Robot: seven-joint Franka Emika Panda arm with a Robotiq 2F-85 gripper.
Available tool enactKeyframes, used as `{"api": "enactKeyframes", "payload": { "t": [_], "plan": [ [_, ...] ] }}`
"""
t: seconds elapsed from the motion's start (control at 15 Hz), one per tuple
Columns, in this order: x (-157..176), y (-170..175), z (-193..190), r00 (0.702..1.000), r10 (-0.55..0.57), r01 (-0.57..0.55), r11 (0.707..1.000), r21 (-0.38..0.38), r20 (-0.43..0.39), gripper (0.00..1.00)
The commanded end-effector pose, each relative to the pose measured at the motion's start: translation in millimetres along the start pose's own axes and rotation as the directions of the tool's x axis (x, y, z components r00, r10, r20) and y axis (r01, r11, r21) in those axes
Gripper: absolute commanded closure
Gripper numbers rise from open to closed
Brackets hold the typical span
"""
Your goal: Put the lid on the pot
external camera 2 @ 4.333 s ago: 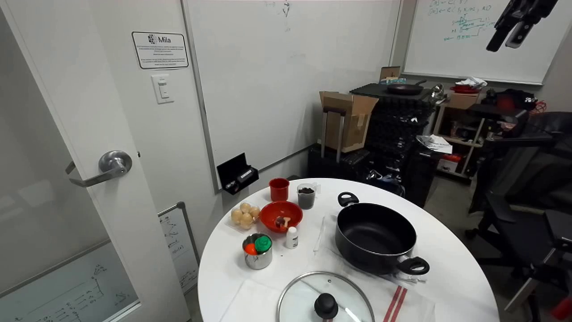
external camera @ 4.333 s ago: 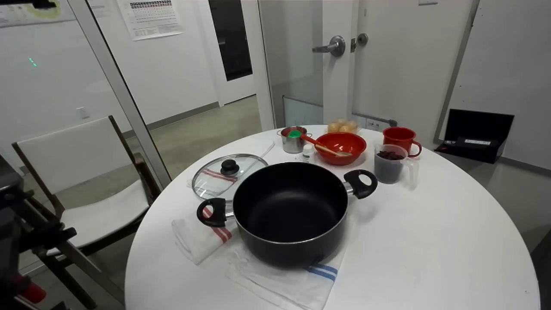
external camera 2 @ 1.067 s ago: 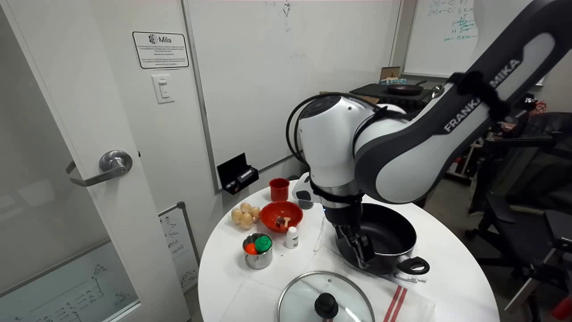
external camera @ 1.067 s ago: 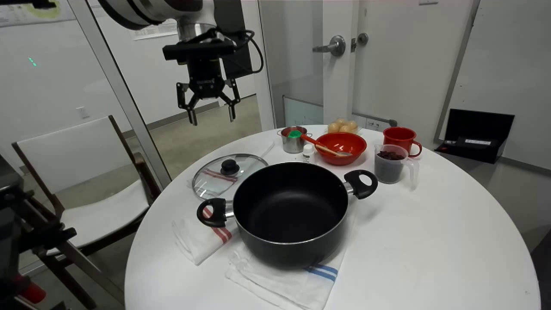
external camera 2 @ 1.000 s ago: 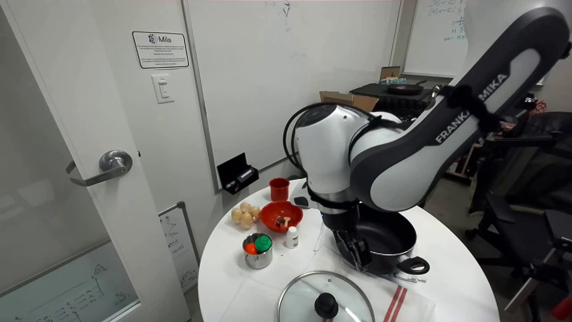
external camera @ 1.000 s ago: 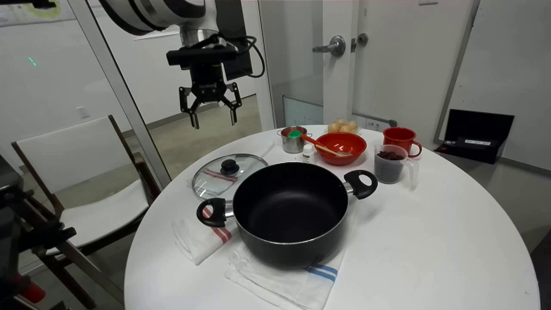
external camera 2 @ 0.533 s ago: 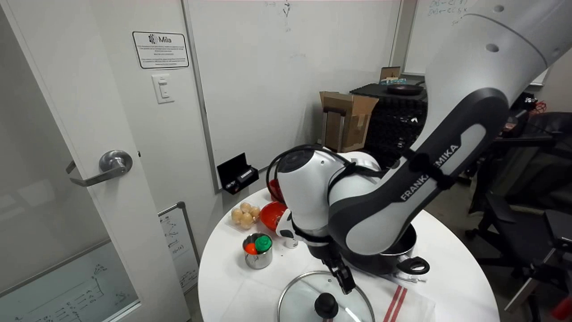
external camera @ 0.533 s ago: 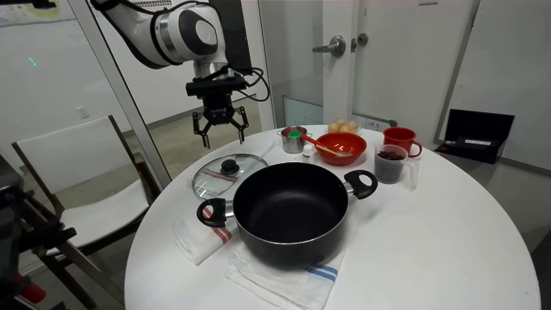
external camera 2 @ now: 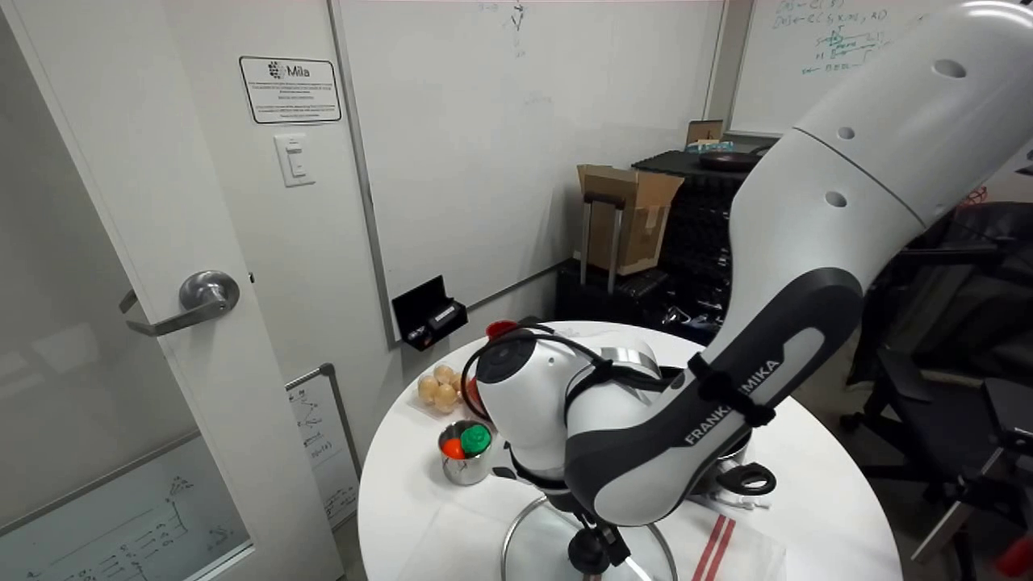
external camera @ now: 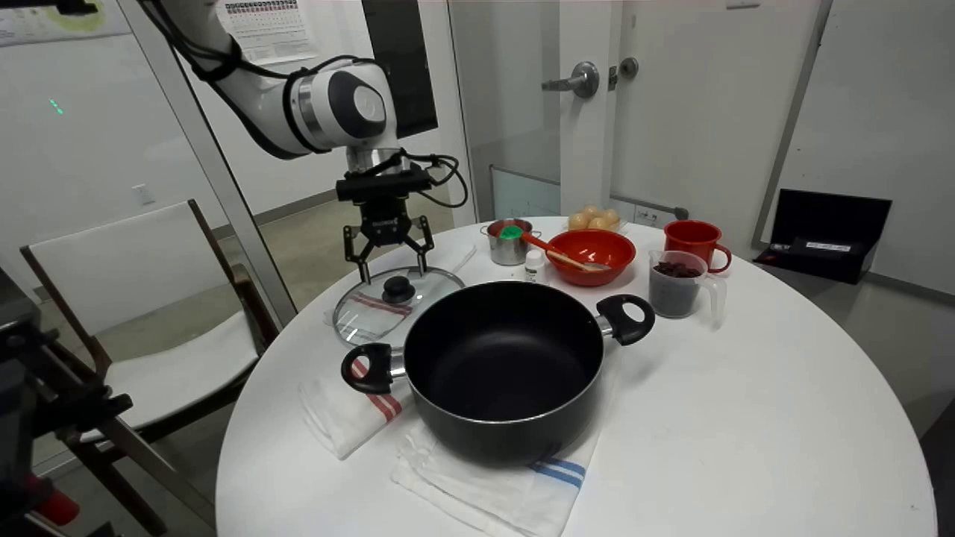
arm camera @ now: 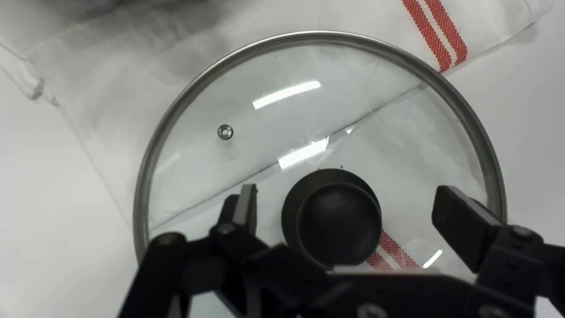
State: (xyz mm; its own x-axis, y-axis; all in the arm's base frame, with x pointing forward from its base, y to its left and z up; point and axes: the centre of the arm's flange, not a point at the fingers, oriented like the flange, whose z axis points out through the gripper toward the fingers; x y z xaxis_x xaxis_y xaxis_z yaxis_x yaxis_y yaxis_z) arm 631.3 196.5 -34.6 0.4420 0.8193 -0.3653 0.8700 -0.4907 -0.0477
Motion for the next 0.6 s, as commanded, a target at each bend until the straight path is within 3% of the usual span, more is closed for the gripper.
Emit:
{"api": "enactKeyframes", "payload": {
  "t": [0.0,0.53],
  "plan": [
    [21.5,16.4,7.9,0.999,-0.013,0.013,1.000,-0.008,0.033,0.00],
    [28.1,15.2,15.2,0.998,-0.027,0.026,1.000,0.017,0.053,0.00]
  ]
}}
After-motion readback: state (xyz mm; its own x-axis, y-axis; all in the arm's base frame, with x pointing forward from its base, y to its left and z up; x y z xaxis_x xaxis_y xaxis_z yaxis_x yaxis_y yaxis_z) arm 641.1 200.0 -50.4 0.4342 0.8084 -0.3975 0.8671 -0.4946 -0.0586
